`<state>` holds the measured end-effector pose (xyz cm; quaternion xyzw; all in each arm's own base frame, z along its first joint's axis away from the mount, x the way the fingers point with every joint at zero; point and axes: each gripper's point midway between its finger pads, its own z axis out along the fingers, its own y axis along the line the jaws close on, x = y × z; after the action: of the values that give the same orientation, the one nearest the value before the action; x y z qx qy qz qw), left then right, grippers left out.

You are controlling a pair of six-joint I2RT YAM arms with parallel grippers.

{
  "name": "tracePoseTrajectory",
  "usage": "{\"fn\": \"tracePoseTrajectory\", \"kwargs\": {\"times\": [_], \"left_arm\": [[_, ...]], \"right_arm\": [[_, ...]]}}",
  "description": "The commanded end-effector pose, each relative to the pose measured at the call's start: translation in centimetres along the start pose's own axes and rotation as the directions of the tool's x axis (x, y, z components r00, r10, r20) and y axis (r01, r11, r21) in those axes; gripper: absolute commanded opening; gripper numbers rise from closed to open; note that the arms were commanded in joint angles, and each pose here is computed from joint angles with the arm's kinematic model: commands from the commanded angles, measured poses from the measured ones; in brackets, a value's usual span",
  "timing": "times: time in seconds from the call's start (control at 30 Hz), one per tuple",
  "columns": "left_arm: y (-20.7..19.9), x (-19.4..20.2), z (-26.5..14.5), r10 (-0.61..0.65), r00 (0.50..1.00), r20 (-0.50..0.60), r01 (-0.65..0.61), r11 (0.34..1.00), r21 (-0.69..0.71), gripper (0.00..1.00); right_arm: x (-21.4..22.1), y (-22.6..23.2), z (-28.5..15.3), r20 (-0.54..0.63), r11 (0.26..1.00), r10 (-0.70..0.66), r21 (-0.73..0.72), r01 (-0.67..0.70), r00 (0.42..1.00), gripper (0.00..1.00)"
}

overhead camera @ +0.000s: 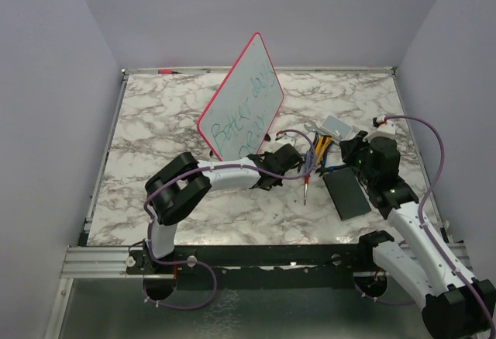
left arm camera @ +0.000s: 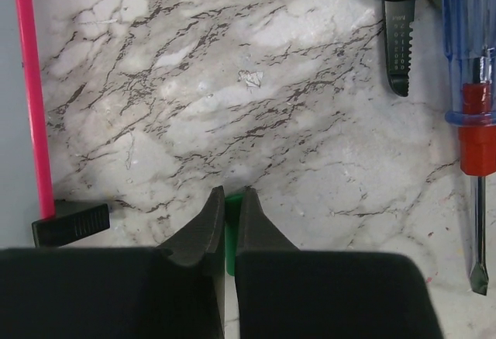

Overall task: Write a sentence on the whiteboard
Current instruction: Close the whiteboard marker.

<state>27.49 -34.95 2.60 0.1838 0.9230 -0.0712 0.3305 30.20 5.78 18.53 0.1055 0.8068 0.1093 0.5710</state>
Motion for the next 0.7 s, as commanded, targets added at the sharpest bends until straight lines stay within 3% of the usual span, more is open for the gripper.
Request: {"fn": "tracePoseTrajectory", "kwargs": {"times": [0.0, 0.13, 0.33, 0.5, 0.67], "left_arm": [[-0.1, -2.7, -2.2, -0.042, 0.997, 0.066, 0.042, 0.999, 0.002, 0.00], [-1.0, -9.3, -6.2, -0.140, 0.963, 0.232, 0.120, 0.988, 0.095, 0.00], [-0.8, -18.8, -13.7, -0.387, 0.823, 0.416, 0.242, 0.901, 0.359, 0.00], [1.6, -24.4, -20.1, -0.606, 0.640, 0.472, 0.305, 0.764, 0.568, 0.00], [5.7, -27.9, -25.8, -0.821, 0.405, 0.402, 0.314, 0.538, 0.782, 0.00]], "right_arm": [[-0.5, 0.3, -0.6, 0.005, 1.000, 0.003, -0.018, -0.003, 1.000, 0.01], [-2.1, 1.5, -1.5, 0.038, 0.997, 0.015, -0.072, -0.013, 0.999, 0.01], [-4.6, 4.6, -3.7, 0.139, 0.969, 0.043, -0.249, -0.007, 0.989, 0.01], [-6.3, 8.3, -7.1, 0.272, 0.865, 0.141, -0.502, 0.016, 0.952, 0.01], [-6.6, 11.7, -9.6, 0.301, 0.704, 0.237, -0.708, 0.051, 0.924, 0.01]]}}
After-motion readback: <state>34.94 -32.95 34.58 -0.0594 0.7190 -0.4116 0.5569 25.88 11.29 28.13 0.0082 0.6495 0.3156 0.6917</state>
